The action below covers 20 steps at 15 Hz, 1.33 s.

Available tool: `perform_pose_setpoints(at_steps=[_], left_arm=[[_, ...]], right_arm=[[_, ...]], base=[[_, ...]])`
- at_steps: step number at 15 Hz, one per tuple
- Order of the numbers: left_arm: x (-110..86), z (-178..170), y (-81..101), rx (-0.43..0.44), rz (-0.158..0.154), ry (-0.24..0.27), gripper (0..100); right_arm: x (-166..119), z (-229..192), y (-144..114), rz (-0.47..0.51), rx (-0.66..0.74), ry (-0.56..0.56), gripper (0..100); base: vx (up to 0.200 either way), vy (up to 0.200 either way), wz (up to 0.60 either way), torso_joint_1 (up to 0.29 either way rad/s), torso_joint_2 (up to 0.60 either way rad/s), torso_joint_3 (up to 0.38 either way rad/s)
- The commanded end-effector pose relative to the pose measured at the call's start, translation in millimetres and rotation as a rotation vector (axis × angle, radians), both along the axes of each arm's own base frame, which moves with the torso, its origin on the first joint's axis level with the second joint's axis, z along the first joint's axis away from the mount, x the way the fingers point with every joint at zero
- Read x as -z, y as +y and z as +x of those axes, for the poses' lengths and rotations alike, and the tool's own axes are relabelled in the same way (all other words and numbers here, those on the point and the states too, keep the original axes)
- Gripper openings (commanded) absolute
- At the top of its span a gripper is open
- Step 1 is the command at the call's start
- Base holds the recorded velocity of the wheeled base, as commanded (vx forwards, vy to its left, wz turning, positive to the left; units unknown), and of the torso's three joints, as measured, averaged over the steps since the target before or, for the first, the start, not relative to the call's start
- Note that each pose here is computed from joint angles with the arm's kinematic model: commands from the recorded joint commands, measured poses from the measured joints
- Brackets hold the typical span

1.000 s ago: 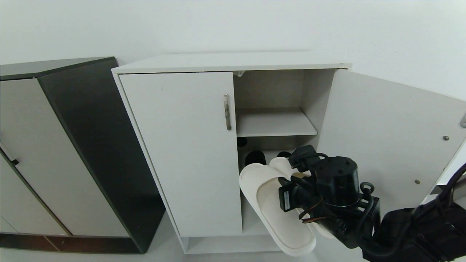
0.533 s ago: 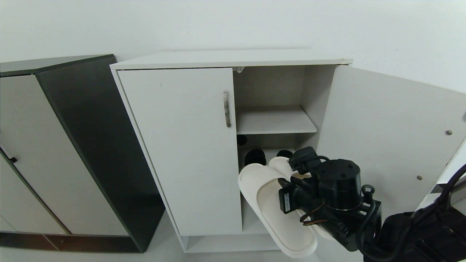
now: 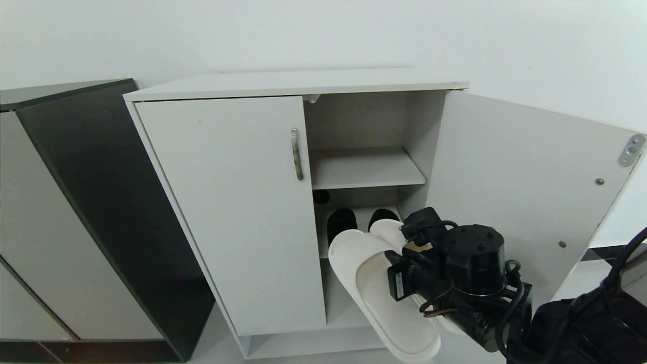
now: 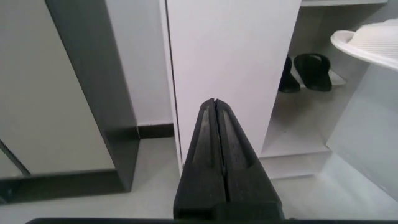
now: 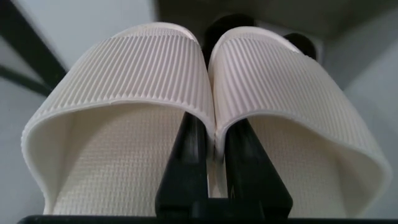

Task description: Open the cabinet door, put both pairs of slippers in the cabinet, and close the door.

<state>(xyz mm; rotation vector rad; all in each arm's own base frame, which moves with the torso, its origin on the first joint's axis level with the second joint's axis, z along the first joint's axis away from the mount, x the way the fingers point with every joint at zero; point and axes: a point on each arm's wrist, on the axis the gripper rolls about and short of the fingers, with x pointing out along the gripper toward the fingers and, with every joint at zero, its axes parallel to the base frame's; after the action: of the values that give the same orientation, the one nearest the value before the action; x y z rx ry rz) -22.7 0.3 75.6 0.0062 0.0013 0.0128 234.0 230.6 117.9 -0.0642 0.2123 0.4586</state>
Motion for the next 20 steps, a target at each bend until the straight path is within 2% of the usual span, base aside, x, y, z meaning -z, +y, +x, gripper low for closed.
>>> perform_pose_setpoints(at_steps=[1,4,6,8,9,11,13,20], left_arm=[[0.0,0,0.1,-0.001,0.0,0.0,0],[0.0,0,0.1,-0.003,0.0,0.0,0],[0.0,0,0.1,-0.003,0.0,0.0,0],[0.0,0,0.1,-0.003,0.0,0.0,0],[0.0,0,0.1,-0.003,0.002,0.0,0],[0.0,0,0.1,-0.003,0.002,0.0,0],[0.0,0,0.1,-0.003,0.002,0.0,0],[0.0,0,0.1,-0.001,0.002,0.0,0]], right_arm=[[4,0,1,-0.006,-0.006,0.003,0],[-6,-4,12,0.01,-0.034,-0.038,0],[-24,3,22,0.016,0.075,-0.006,0],[-63,0,26,0.041,0.217,0.052,0],[-81,0,29,0.051,0.267,0.055,0],[-99,7,39,0.074,0.331,0.019,0],[-105,12,43,0.056,0.33,-0.011,0],[-91,23,45,0.017,0.345,-0.008,0]], base=[[0.0,0.0,0.0,0.0,0.0,0.0],[0.0,0.0,0.0,0.0,0.0,0.0],[0.0,0.0,0.0,0.0,0.0,0.0],[0.0,0.0,0.0,0.0,0.0,0.0],[0.0,0.0,0.0,0.0,0.0,0.0],[0.0,0.0,0.0,0.0,0.0,0.0],[0.0,0.0,0.0,0.0,0.0,0.0],[0.0,0.0,0.0,0.0,0.0,0.0]])
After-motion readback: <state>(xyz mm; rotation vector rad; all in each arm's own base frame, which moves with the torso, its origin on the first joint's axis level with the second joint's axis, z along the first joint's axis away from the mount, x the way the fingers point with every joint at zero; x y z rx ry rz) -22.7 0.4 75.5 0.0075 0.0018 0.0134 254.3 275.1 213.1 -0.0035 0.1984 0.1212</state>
